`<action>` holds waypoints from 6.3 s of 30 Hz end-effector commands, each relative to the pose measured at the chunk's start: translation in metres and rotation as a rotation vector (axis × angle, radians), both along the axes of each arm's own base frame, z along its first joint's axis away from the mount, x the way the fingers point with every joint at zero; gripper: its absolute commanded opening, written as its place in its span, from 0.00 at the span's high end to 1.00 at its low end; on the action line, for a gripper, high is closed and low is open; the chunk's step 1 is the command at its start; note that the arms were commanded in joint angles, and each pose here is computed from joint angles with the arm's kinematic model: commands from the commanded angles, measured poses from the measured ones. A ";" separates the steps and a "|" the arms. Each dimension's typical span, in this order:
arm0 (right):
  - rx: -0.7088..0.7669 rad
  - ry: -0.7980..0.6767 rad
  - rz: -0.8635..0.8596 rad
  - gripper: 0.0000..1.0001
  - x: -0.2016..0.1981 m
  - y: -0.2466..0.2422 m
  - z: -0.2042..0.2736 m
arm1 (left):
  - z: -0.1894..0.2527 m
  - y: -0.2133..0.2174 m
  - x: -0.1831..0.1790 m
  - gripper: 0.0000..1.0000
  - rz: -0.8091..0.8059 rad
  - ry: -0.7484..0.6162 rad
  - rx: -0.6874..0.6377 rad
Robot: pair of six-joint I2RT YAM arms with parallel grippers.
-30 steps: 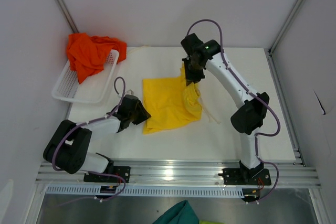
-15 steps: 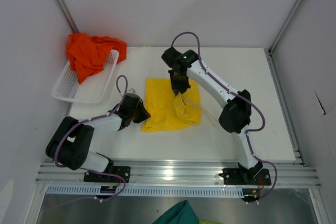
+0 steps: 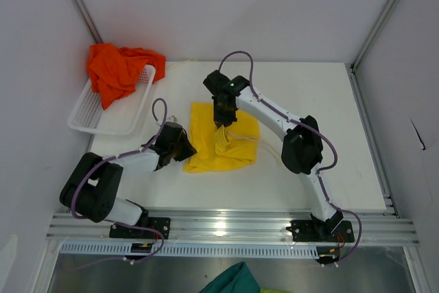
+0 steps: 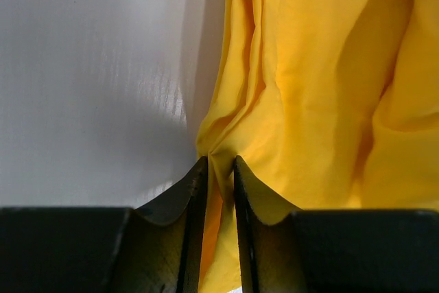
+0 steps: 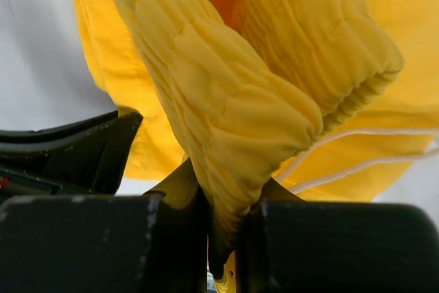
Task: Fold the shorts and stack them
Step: Fold the shorts
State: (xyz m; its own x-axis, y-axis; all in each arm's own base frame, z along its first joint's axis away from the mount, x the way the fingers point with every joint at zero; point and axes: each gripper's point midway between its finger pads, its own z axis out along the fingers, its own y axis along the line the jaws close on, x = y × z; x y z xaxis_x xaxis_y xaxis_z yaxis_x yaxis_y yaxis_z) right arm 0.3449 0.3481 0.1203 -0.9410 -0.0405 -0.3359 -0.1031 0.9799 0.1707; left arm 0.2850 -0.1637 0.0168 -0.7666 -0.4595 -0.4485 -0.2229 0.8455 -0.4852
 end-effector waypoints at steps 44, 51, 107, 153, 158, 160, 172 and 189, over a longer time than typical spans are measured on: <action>0.895 -0.102 0.098 0.46 0.005 0.087 0.054 | -0.001 0.033 -0.045 0.21 0.020 0.071 0.051; 0.898 -0.092 0.099 0.66 0.013 0.096 0.033 | 0.032 0.054 -0.051 0.10 0.086 -0.002 0.039; 0.349 -0.179 0.206 0.21 0.062 0.082 -0.046 | 0.044 0.040 0.127 0.38 -0.005 -0.291 -0.232; 0.483 -0.179 0.412 0.52 0.009 0.144 -0.046 | 0.045 0.025 0.136 0.98 -0.098 -0.340 -0.398; 0.490 -0.175 0.402 0.45 0.011 0.141 -0.045 | 0.045 0.024 0.134 0.87 -0.106 -0.340 -0.403; 0.503 -0.186 0.405 0.40 0.013 0.141 -0.035 | 0.046 0.024 0.134 0.79 -0.107 -0.341 -0.403; 0.506 -0.349 0.301 0.00 0.044 0.044 0.082 | 0.050 0.024 0.127 0.12 -0.102 -0.326 -0.400; 0.533 -0.202 0.137 0.08 0.074 -0.099 -0.010 | 0.066 0.081 0.113 0.09 0.109 -0.347 -0.315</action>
